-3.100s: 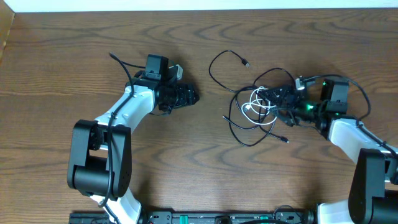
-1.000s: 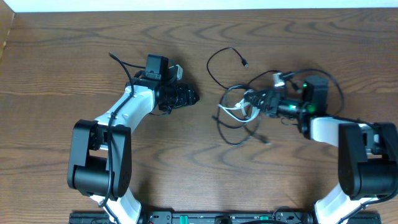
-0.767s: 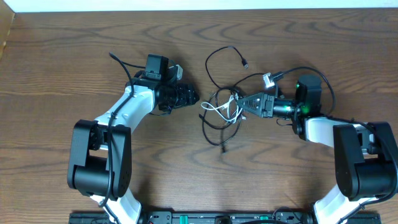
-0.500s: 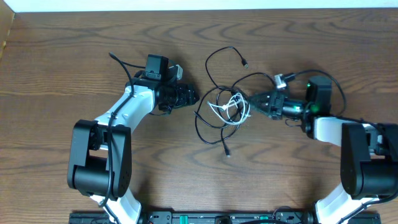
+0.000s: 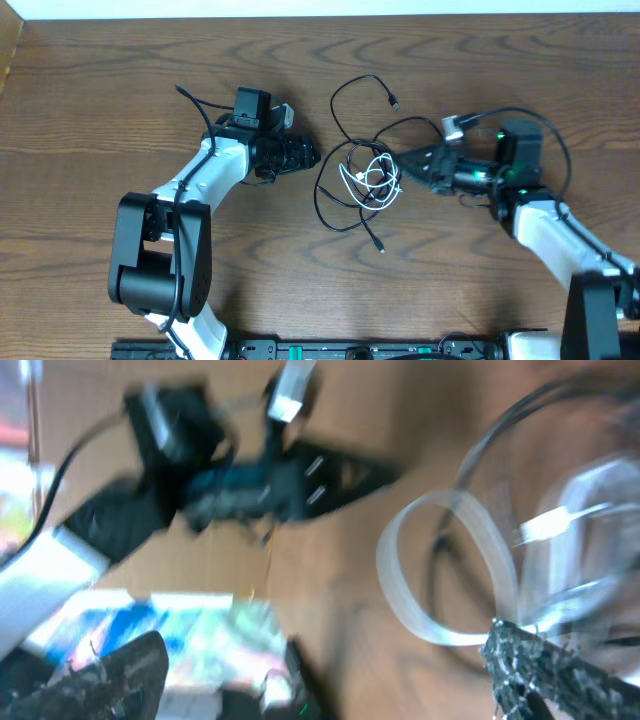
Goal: Untangle cables
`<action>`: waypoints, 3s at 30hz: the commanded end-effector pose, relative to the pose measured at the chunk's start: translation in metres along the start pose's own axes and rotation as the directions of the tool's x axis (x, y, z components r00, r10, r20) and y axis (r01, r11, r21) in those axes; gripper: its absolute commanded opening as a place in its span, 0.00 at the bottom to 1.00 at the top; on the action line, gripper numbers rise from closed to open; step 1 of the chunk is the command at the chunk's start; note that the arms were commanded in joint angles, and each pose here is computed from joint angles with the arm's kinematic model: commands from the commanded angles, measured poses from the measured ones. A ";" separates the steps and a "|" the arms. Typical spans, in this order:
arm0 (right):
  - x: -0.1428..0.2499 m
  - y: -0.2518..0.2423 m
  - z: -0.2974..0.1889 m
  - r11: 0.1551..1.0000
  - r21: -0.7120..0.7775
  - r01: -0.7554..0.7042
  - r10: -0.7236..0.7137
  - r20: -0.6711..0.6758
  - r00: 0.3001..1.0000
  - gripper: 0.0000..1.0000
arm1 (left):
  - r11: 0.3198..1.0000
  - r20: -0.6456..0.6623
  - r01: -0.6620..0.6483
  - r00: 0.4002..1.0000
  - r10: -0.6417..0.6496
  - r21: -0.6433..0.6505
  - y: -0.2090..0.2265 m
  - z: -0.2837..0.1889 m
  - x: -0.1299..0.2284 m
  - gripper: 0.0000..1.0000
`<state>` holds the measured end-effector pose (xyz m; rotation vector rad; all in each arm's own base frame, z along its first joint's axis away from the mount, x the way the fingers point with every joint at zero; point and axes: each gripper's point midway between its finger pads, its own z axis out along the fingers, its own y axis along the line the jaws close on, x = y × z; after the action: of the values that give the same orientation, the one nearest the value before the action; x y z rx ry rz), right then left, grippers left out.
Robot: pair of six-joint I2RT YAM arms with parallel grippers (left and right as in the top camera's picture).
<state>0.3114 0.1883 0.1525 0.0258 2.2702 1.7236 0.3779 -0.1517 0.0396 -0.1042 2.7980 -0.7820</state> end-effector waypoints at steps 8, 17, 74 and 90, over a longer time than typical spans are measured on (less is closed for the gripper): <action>0.050 -0.022 0.037 0.946 0.221 -0.237 0.253 -0.043 0.967 0.99 | 1.000 -0.011 0.000 1.000 0.000 0.000 0.002 0.002 0.000 0.75; 0.023 -0.046 0.044 0.914 0.320 -0.249 0.214 0.143 0.966 0.99 | 1.000 -0.009 -0.001 1.000 0.001 0.001 0.002 0.002 0.000 0.75; -0.072 0.130 -0.030 0.813 -0.244 0.529 -0.468 0.265 0.843 0.01 | 1.000 -0.007 -0.002 1.000 0.002 0.002 0.002 0.002 -0.001 0.75; -0.109 0.268 -0.092 0.618 -0.226 0.753 -0.702 0.272 0.658 0.01 | 1.000 -0.007 -0.001 1.000 0.001 0.001 0.002 0.002 -0.001 0.75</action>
<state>0.3462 0.1755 0.4268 -0.7487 1.5447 1.5857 0.3774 -0.1516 0.0394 -0.1051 2.8002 -0.7818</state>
